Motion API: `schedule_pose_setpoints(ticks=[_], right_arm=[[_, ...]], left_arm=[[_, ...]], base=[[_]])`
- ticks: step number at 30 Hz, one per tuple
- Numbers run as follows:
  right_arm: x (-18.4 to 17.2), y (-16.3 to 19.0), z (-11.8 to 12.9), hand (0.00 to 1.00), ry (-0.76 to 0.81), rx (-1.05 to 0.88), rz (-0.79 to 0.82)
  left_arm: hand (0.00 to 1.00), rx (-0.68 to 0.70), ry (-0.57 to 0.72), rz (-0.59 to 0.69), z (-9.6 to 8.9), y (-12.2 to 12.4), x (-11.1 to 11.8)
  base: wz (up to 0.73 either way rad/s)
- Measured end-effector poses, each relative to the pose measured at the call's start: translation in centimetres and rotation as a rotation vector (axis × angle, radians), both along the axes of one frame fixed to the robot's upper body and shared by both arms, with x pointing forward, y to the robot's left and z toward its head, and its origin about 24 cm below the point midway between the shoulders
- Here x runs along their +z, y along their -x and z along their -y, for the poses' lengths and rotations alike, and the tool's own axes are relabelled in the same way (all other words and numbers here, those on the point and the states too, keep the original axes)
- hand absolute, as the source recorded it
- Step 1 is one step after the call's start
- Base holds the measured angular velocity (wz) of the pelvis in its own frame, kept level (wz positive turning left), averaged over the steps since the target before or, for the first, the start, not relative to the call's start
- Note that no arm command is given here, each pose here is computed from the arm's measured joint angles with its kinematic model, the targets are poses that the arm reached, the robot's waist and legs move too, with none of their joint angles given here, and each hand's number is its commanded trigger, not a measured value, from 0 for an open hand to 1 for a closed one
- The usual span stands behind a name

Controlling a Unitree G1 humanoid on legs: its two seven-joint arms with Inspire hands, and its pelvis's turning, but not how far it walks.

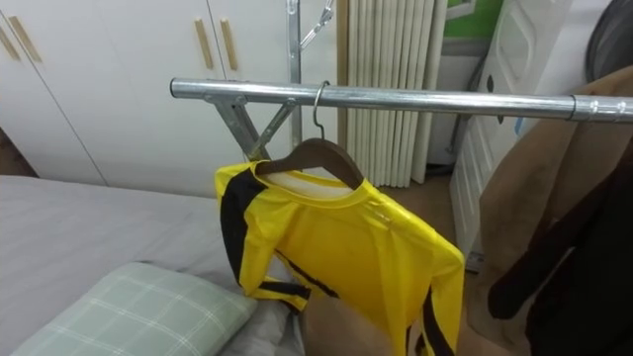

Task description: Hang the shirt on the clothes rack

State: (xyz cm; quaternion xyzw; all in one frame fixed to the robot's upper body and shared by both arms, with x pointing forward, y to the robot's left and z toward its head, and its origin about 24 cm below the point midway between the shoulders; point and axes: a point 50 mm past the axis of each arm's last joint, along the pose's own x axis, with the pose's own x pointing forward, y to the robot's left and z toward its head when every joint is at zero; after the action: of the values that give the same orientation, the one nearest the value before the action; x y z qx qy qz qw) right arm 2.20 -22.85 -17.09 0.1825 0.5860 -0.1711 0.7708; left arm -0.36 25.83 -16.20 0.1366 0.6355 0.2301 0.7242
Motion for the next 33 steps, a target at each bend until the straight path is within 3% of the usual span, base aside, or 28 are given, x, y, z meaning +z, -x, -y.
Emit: schedule_pose_setpoints(ticks=[33], right_arm=[[-0.05, -0.69, -0.12, 0.00, 0.051, 0.063, -0.026]], left_arm=[[0.00, -0.006, -0.049, -0.009, -0.03, 0.09, 0.09]], base=[[0.00]])
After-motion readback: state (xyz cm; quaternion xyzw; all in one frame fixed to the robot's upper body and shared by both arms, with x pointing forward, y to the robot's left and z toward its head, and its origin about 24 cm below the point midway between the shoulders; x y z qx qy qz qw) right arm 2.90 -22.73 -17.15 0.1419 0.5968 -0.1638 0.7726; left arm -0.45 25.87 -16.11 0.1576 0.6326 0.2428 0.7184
